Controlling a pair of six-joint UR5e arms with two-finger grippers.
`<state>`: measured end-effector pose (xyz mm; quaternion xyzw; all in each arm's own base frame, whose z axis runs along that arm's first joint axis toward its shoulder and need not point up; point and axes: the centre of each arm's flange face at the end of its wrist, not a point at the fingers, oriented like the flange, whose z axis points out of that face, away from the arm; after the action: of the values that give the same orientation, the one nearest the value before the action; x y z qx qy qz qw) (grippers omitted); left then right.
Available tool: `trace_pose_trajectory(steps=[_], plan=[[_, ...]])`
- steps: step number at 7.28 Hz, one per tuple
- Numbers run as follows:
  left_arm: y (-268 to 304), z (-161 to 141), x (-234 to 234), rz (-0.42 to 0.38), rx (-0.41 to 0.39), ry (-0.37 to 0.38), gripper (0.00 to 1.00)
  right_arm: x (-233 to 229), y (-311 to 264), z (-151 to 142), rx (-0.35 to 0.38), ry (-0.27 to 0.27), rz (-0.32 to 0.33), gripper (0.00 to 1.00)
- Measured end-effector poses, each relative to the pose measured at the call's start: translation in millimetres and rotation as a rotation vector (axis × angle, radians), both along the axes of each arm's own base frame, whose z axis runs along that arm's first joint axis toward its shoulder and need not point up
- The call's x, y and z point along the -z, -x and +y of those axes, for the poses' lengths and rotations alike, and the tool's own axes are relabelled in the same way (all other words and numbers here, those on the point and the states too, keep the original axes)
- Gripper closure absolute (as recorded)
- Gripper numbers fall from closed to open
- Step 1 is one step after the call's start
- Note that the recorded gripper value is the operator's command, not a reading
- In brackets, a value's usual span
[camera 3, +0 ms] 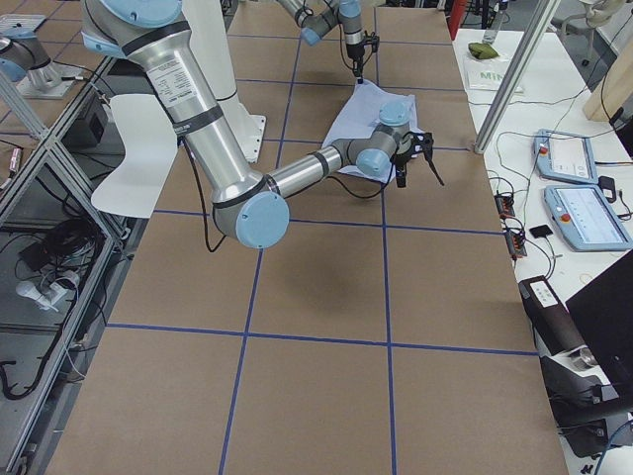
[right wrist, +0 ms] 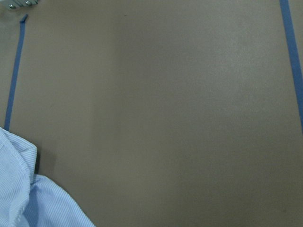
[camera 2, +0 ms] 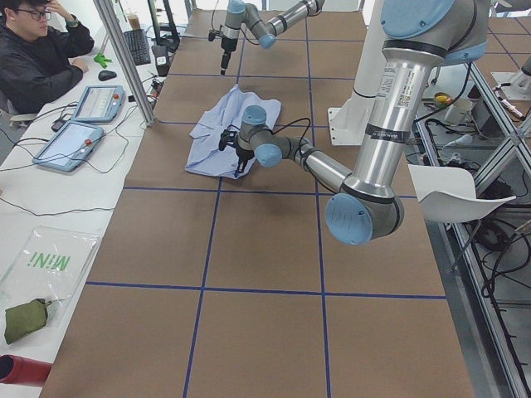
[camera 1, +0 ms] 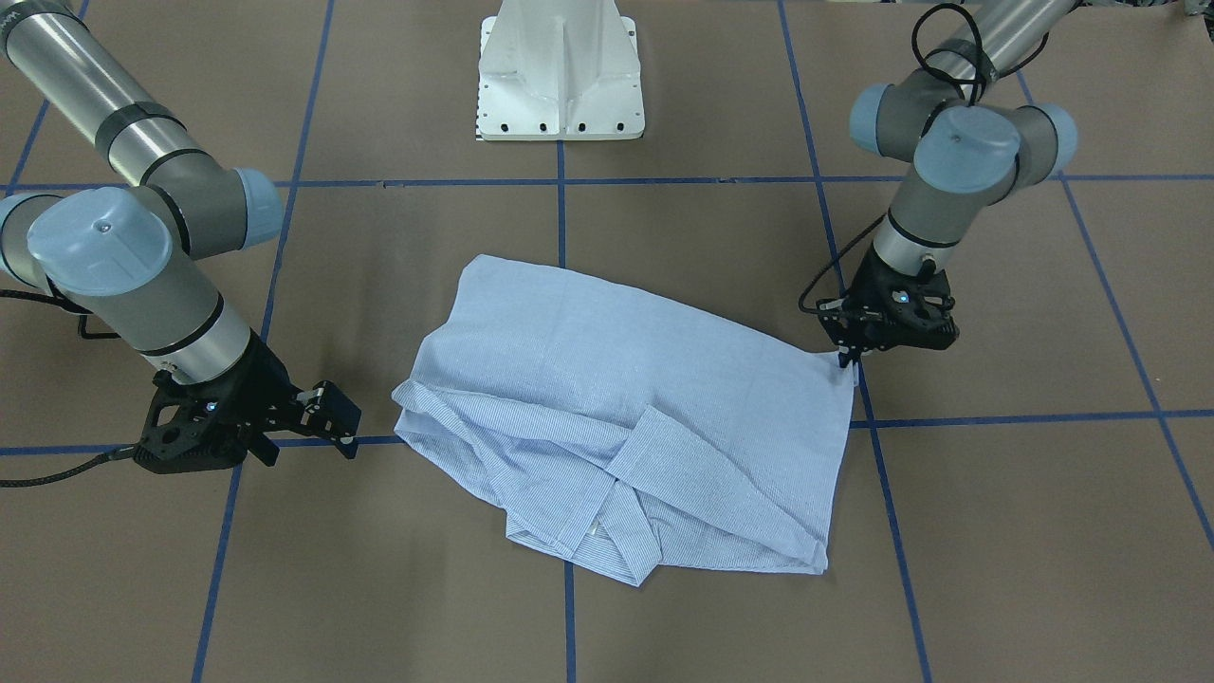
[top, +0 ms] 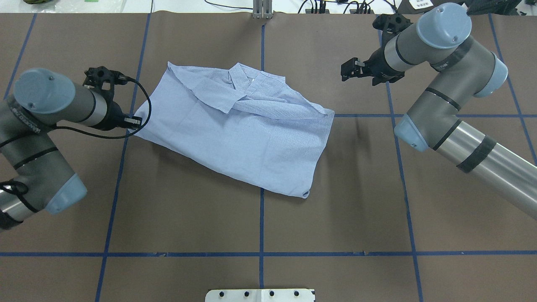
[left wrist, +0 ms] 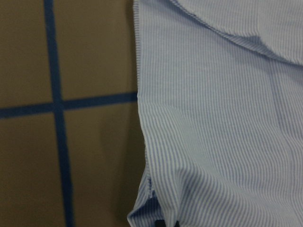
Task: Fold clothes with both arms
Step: 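Grasp the shirt's side edge with the left gripper and drag it farther away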
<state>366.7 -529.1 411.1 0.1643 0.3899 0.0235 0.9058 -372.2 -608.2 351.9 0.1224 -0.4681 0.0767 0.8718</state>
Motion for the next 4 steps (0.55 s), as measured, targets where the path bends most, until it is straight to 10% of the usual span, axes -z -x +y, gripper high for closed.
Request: trace_pose_trajectory(steps=[4], plan=[[-13, -155, -9, -0.068, 0.139, -0.042, 1.00, 2, 2, 1, 0.001, 0.000, -0.003, 0.00]])
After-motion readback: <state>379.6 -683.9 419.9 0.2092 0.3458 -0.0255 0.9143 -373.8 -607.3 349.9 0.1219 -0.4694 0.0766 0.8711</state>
